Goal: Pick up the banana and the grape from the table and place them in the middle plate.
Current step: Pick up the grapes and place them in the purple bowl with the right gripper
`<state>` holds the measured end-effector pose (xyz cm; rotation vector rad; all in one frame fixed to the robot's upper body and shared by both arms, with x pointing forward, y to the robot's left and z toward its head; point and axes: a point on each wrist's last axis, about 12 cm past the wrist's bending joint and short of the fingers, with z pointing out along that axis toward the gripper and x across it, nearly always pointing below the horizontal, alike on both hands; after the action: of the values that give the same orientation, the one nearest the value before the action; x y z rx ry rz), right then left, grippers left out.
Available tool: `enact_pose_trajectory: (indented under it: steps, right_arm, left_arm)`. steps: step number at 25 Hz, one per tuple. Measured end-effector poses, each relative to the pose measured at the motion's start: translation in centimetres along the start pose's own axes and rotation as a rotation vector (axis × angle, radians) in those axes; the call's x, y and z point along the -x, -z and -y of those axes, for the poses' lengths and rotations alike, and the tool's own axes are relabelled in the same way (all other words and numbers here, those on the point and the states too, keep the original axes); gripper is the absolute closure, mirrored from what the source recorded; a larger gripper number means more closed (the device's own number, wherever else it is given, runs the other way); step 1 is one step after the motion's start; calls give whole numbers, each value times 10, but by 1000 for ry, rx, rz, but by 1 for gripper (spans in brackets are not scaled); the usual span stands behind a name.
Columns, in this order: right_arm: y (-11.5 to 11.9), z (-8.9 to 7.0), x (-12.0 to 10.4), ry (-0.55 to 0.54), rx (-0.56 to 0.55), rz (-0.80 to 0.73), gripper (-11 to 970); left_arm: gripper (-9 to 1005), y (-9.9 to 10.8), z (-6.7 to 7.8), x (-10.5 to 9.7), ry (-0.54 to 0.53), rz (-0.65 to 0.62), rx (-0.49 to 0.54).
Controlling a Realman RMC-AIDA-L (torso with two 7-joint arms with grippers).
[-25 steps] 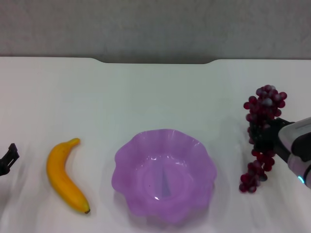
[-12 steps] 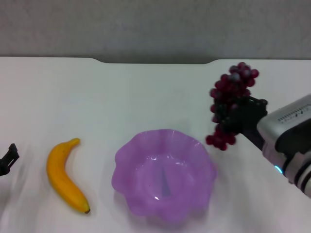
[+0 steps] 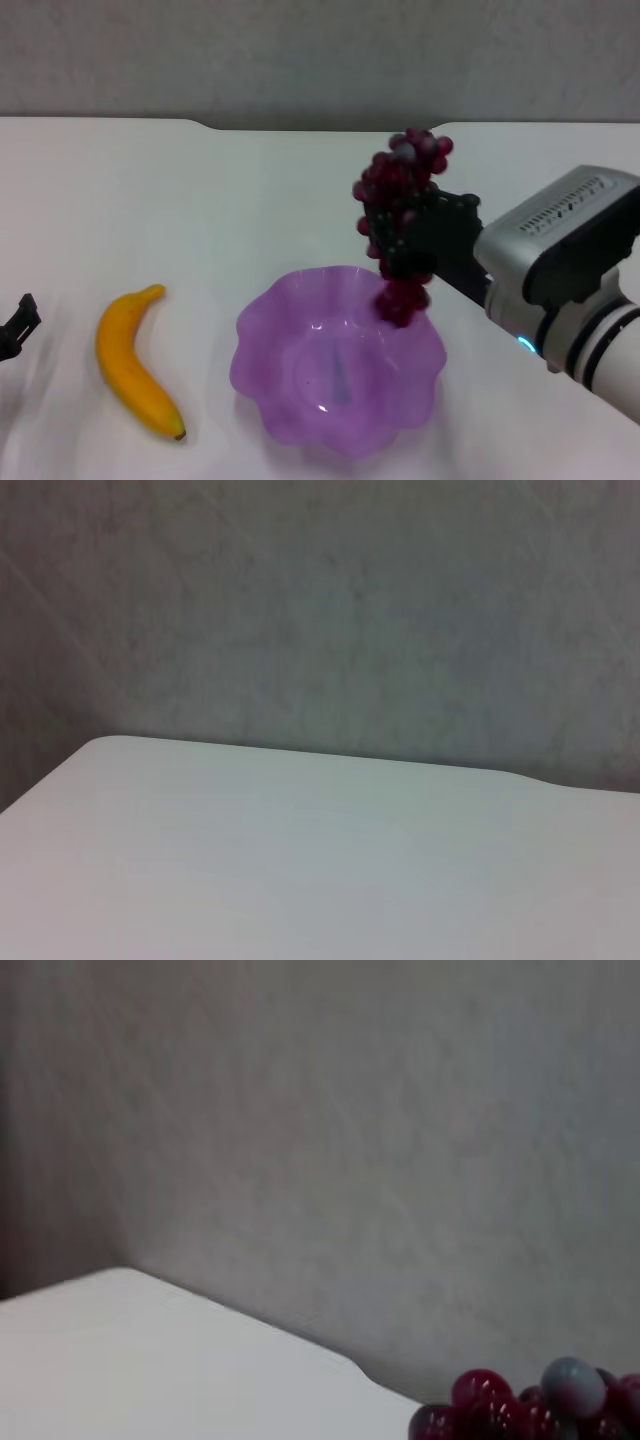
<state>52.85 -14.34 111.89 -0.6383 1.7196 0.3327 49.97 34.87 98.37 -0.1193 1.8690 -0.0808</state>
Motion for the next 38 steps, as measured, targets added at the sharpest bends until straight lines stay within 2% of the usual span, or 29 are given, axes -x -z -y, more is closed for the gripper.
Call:
enact_pose_trajectory:
  steps: [6,19,25,31,38]
  right_arm:
    - [0,-17,6,25,57,12,647]
    - [-5,-32,-39,66,107,-114,650]
    - [-5,-35,-57,74,118,-158,652]
    - [-5,-29,-80,79,92,-202,655]
    - [-6,-27,-93,73,76,-203,658]
  left_arm:
    - [148,-1,1,1,-1,2,-4]
    - [149,-2,1,2,1,5,-4]
    - [149,-3,1,2,2,2,-1]
    - [149,-3,2,2,7,3,2]
    - [148,-4,3,2,5,2,-4]
